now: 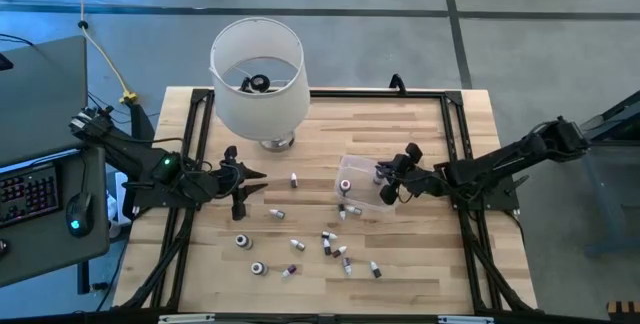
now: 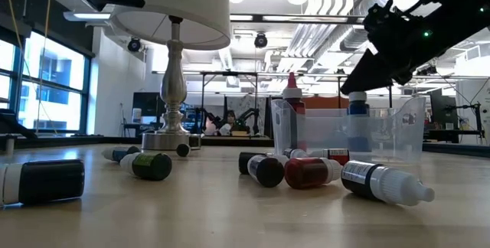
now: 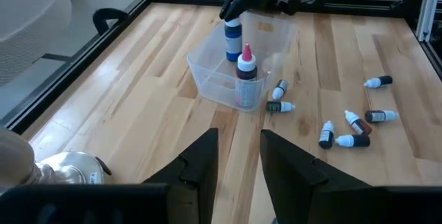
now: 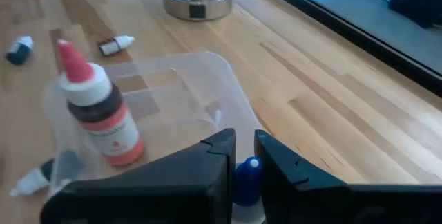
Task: Pick & Place food coloring
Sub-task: Adjust the large blue food coloring bottle in the transparent bin
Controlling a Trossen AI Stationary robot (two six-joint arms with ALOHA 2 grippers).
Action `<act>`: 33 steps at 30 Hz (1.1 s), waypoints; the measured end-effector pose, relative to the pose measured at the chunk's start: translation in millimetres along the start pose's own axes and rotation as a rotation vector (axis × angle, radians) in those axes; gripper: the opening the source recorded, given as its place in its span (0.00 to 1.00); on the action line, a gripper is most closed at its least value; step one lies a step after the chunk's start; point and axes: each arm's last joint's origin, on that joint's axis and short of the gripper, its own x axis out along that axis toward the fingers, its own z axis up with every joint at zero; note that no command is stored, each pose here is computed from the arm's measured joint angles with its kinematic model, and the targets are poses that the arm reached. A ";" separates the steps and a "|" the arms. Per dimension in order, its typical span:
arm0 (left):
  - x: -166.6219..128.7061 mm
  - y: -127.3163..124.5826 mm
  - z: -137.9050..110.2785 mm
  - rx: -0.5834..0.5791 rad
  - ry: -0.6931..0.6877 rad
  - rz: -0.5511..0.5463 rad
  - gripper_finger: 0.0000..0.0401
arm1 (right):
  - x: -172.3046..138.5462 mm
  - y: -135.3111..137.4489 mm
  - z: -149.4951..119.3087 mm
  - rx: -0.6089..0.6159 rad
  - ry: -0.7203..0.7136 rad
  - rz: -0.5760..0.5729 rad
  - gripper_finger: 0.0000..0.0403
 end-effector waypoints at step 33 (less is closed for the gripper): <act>0.0 1.1 0.5 0.000 -0.015 0.040 0.26 | 62.5 55.1 54.2 -0.144 0.003 0.143 0.09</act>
